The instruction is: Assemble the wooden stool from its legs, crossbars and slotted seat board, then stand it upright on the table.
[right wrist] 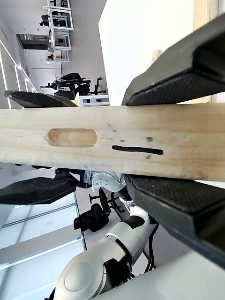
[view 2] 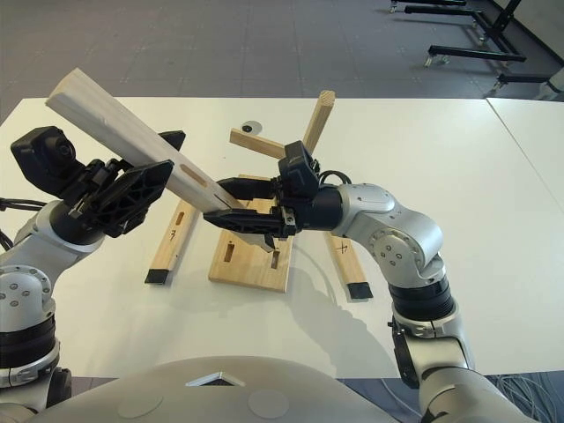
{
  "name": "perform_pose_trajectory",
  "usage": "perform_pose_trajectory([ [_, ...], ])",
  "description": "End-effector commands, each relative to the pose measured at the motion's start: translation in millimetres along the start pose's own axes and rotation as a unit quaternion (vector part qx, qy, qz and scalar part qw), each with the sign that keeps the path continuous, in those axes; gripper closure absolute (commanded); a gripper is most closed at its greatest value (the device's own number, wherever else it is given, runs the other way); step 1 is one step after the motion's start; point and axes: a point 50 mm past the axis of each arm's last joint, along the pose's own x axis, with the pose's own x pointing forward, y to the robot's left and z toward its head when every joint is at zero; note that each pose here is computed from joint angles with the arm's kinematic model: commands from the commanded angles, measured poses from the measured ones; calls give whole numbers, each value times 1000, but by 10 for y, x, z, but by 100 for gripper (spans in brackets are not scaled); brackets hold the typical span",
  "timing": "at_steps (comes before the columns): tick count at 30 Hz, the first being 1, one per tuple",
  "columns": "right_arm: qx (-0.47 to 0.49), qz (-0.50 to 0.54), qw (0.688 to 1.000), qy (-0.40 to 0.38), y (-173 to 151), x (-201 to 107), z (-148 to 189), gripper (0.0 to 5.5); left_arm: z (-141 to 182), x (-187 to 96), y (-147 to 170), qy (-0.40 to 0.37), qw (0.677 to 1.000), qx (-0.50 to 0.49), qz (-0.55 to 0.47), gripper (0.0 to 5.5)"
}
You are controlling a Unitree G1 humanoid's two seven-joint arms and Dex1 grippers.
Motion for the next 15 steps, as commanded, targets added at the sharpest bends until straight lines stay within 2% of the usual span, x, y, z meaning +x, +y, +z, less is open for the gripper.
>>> perform_pose_trajectory([
  [1,-15,-4,1000,1,-21,15,46,345,-27,-14,9,6,1000,-1,5,327],
  [3,-17,-6,1000,2,-25,18,42,345,-21,-27,15,3,1000,1,7,345],
  [10,-37,-29,999,2,-75,2,39,345,-68,-83,92,-4,999,13,35,346],
  [14,-13,-35,999,26,-79,-35,-31,345,-91,-126,139,0,998,25,50,347],
  [15,-8,-33,999,30,-73,-50,-41,307,-93,-139,151,1,998,27,53,347],
])
